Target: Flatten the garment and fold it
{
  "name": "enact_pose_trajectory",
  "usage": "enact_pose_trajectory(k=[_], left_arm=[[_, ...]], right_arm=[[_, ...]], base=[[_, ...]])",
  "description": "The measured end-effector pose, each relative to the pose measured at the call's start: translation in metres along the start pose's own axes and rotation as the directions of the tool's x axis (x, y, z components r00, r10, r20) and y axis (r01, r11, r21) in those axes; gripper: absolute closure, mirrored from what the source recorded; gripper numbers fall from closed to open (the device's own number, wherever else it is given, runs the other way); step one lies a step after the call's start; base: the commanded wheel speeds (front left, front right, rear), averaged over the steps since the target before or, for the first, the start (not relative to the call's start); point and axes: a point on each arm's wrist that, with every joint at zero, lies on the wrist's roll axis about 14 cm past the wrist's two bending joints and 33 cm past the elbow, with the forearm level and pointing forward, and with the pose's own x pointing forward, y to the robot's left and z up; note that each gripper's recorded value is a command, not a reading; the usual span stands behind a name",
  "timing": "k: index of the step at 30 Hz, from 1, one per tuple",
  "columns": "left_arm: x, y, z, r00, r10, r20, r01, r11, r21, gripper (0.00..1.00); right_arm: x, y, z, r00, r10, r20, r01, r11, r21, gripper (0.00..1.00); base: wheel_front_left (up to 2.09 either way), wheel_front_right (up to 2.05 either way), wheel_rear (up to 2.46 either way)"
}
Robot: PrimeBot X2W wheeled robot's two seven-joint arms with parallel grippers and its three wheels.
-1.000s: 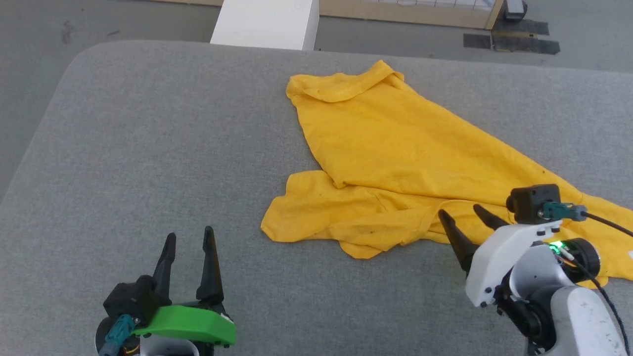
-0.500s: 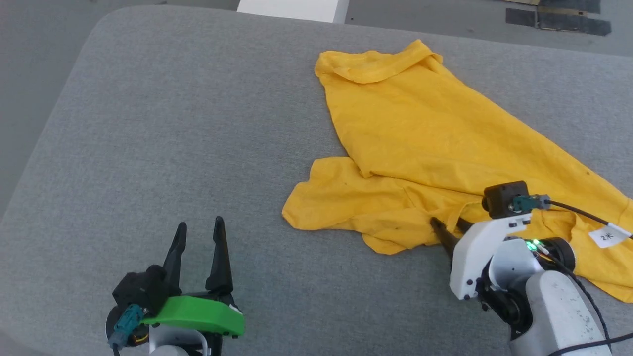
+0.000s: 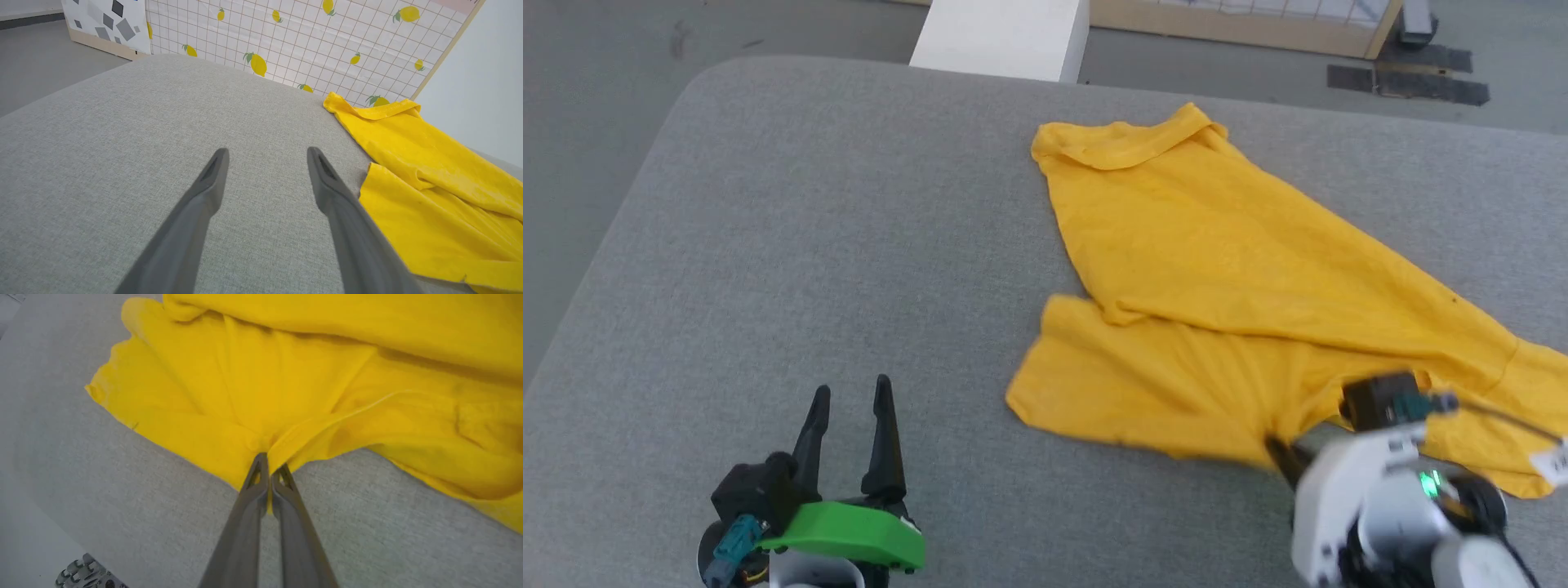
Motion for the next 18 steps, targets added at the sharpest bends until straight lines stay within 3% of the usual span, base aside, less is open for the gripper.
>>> enact_pose_trajectory(k=[4, 5, 6, 10, 14, 18], left_arm=[[-0.001, -0.006, 0.000, 1.000, -0.017, 0.001, 0.017, 1.000, -0.004, 0.00], [0.000, -0.007, 0.000, 1.000, -0.022, 0.001, 0.022, 1.000, -0.005, 0.00], [0.000, -0.009, 0.000, 1.000, -0.027, 0.001, 0.027, 1.000, -0.006, 0.00], [0.001, -0.012, -0.001, 0.999, -0.038, -0.001, 0.038, 0.999, -0.007, 0.00], [0.003, -0.015, 0.000, 0.999, -0.049, 0.003, 0.049, 0.999, -0.007, 0.00], [0.004, -0.017, 0.008, 0.998, -0.056, 0.027, 0.056, 0.998, 0.000, 0.00]], right_arm=[[-0.023, -0.010, -0.037, 0.996, -0.037, -0.086, 0.041, 0.998, 0.042, 1.00], [-0.027, -0.011, -0.043, 0.994, -0.043, -0.099, 0.048, 0.998, 0.048, 0.94], [-0.031, -0.013, -0.048, 0.993, -0.052, -0.106, 0.058, 0.997, 0.055, 0.00], [-0.036, -0.015, -0.047, 0.995, -0.057, -0.078, 0.063, 0.995, 0.071, 0.00], [-0.044, -0.024, -0.020, 0.995, -0.084, 0.054, 0.079, 0.992, 0.094, 0.00], [-0.068, -0.054, 0.027, 0.944, -0.177, 0.278, 0.144, 0.980, 0.137, 0.00]], base=[[0.00, 0.00, 0.00], [0.00, 0.00, 0.00], [0.00, 0.00, 0.00], [0.00, 0.00, 0.00], [0.00, 0.00, 0.00], [0.00, 0.00, 0.00]])
